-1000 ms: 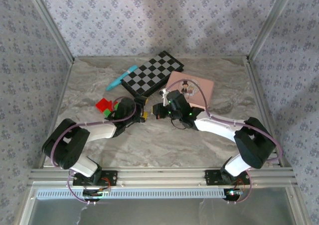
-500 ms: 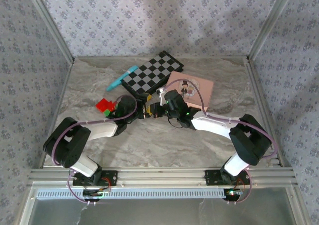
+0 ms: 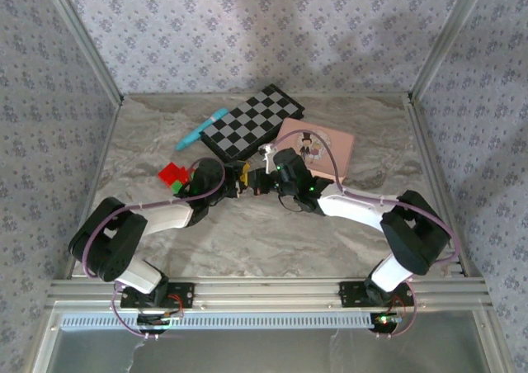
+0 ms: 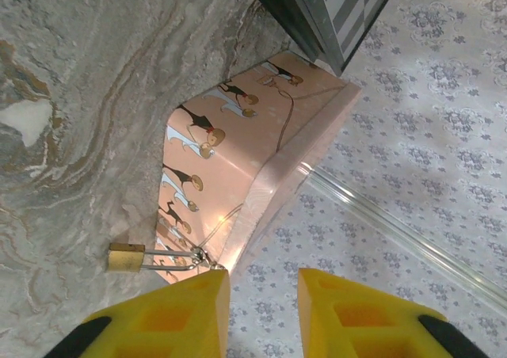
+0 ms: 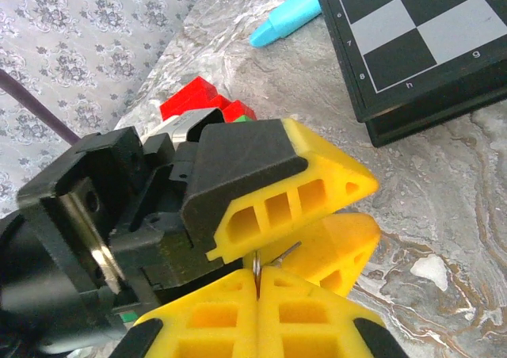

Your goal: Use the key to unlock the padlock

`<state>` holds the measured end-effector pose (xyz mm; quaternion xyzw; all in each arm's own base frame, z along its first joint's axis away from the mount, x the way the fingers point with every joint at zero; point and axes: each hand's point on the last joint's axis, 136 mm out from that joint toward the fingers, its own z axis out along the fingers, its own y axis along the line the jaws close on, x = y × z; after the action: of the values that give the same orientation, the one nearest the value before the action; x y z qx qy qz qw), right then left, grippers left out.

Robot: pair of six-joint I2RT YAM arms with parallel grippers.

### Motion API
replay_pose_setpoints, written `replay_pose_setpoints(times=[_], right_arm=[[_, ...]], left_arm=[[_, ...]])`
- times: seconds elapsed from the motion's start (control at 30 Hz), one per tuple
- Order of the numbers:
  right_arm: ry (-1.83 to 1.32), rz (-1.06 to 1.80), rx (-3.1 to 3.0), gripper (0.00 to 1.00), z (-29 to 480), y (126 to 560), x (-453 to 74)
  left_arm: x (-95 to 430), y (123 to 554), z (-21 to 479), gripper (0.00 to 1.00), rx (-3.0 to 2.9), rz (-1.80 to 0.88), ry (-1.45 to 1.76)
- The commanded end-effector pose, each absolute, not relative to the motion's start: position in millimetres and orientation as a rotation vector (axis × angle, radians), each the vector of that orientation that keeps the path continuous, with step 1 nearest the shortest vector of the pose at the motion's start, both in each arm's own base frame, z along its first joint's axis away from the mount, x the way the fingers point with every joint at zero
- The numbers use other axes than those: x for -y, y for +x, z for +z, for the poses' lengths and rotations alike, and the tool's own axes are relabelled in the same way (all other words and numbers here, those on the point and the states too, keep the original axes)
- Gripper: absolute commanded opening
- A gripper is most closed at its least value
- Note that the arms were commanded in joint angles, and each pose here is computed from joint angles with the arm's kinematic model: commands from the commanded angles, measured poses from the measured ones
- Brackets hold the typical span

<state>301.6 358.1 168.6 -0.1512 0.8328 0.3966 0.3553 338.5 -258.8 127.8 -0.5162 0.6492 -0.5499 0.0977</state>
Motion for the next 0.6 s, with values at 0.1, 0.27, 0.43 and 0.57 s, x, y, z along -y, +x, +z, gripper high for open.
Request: replay_pose_setpoints(times=[0.1, 0.27, 0.43, 0.57], right_arm=[[-0.392, 1.041, -2.103, 0.00, 187, 300, -348], [-0.395, 1.057, -2.100, 0.00, 188, 301, -347], [-0.396, 1.055, -2.106, 0.00, 186, 301, -345], [-0.379, 1.049, -2.133, 0.38, 183, 302, -337]], left_arm=[[253, 336, 125, 0.17, -1.924, -1.587, -1.529], [256, 338, 127, 0.00, -1.934, -1.588, -1.506], [257, 341, 129, 0.00, -1.937, -1.589, -1.483], [256, 348, 142, 0.00, -1.938, -1.558, -1.326]])
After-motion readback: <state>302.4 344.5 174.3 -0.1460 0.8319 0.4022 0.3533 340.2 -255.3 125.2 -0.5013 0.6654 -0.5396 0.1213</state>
